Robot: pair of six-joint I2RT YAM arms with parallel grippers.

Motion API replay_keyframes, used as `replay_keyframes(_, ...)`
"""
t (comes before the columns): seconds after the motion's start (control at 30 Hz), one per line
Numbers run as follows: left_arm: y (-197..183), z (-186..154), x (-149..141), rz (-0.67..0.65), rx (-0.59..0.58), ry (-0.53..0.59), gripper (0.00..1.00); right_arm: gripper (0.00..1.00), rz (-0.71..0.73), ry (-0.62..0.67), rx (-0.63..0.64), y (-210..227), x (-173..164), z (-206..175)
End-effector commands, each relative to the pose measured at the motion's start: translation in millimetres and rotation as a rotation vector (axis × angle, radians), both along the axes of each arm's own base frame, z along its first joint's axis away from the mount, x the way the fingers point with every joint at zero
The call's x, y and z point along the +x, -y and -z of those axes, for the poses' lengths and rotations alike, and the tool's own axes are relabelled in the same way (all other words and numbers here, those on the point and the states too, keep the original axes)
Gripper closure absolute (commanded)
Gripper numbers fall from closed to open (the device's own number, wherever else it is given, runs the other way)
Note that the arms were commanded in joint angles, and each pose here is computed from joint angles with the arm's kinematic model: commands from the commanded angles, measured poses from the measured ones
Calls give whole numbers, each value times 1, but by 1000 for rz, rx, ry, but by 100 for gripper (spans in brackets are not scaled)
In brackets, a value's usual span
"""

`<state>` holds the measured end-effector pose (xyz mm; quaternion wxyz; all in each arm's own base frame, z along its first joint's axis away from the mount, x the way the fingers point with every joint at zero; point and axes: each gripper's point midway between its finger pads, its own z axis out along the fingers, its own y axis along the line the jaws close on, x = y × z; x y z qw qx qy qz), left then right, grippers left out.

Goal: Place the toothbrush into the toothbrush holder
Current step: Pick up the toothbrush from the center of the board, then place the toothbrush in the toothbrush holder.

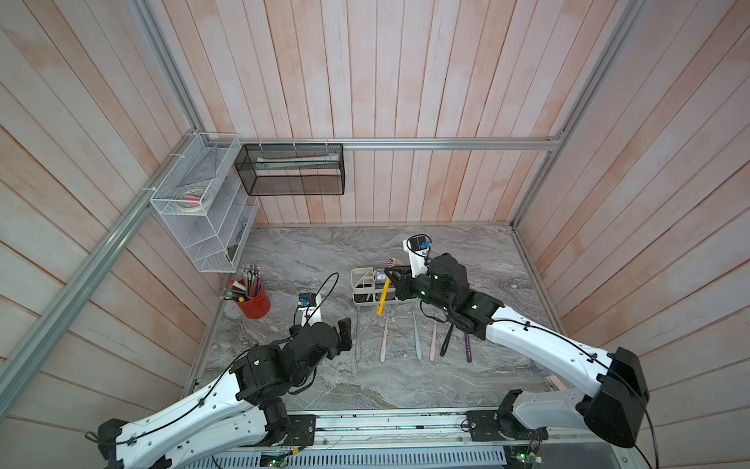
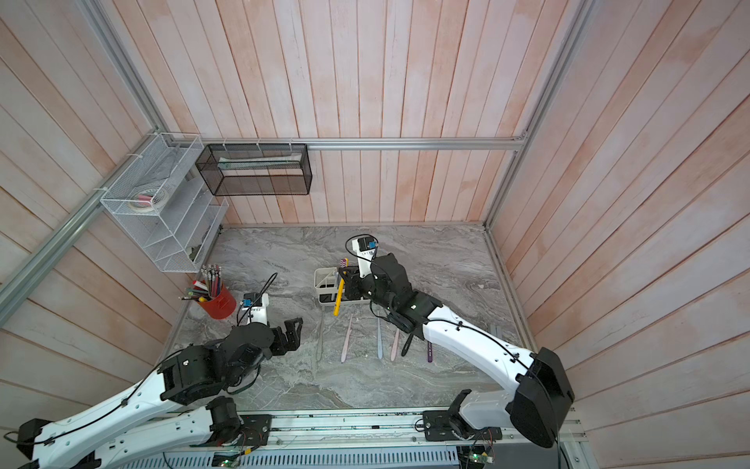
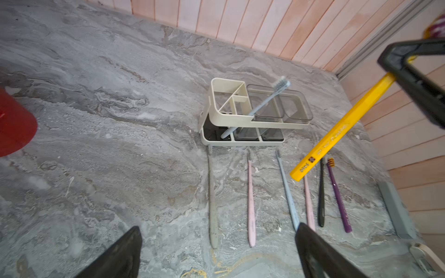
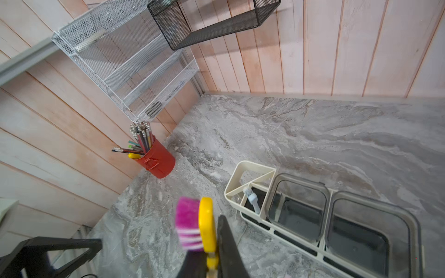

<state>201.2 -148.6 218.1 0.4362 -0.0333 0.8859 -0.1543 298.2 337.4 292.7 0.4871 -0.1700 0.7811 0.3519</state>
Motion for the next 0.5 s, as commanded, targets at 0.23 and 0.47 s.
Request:
replay_keyframes(0.23, -21, 5, 7, -36, -7, -11, 0, 100, 149, 298, -212, -30, 38, -41)
replay_keyframes(0.47, -21, 8, 9, -35, -15, 1, 0, 100, 223, 358, -287, -43, 56, -20)
